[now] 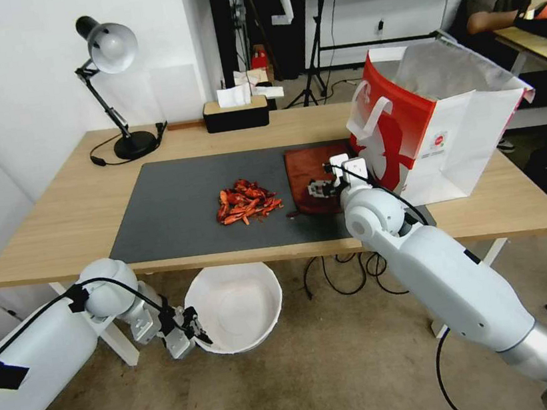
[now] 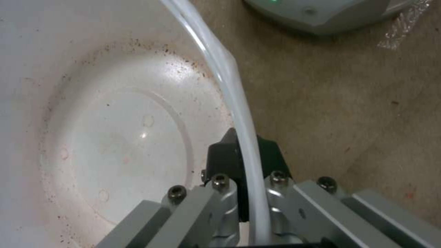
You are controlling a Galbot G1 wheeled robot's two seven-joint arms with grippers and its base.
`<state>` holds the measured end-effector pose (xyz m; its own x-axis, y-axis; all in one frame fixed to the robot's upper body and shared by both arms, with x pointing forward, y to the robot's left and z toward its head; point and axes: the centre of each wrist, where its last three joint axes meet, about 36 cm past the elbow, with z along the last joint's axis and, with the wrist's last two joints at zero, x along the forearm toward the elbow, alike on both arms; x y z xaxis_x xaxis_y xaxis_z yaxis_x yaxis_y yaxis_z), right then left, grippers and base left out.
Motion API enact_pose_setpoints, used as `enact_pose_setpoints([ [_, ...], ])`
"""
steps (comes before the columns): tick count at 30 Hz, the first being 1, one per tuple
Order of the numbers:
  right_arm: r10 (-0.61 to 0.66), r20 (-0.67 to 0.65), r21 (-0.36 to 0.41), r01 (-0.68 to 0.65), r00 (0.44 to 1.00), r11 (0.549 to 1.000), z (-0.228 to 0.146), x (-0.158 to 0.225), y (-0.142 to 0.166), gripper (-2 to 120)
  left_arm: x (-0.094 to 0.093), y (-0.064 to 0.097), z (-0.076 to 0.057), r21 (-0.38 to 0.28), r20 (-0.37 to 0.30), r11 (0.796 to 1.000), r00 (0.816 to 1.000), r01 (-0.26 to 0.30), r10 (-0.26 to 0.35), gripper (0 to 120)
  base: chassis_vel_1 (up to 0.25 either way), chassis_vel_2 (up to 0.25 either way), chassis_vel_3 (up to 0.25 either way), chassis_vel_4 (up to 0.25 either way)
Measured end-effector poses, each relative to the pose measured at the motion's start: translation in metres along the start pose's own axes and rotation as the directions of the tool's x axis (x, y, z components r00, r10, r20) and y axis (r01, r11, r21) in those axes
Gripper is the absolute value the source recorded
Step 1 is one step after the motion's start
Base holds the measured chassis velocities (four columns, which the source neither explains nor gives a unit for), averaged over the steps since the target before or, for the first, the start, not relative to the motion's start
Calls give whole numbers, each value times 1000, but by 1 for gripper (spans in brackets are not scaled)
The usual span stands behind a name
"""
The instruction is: Sweep shrimp from table into container with towel, then put container into takeout bag.
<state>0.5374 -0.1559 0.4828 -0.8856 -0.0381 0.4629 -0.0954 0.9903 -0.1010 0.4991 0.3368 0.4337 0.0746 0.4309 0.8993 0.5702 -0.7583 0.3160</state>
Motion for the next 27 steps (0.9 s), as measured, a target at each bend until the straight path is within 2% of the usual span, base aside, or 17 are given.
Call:
enact_pose_setpoints([
  [9,-23,-7,-11,23,1000,1000,1,-3,3,100,-2,1,-1,-7,7,1000,1000,0,0,0,0,0,0,0],
  [20,-33,-23,-6,33,999,999,-4,-1,5,100,6,-10,-1,6,-8,1000,1000,-10,10,0,0,0,0,0],
  [27,-13,-28,6,13,1000,1000,-9,-5,7,100,4,-12,0,10,-5,1000,1000,-10,10,0,0,0,0,0],
])
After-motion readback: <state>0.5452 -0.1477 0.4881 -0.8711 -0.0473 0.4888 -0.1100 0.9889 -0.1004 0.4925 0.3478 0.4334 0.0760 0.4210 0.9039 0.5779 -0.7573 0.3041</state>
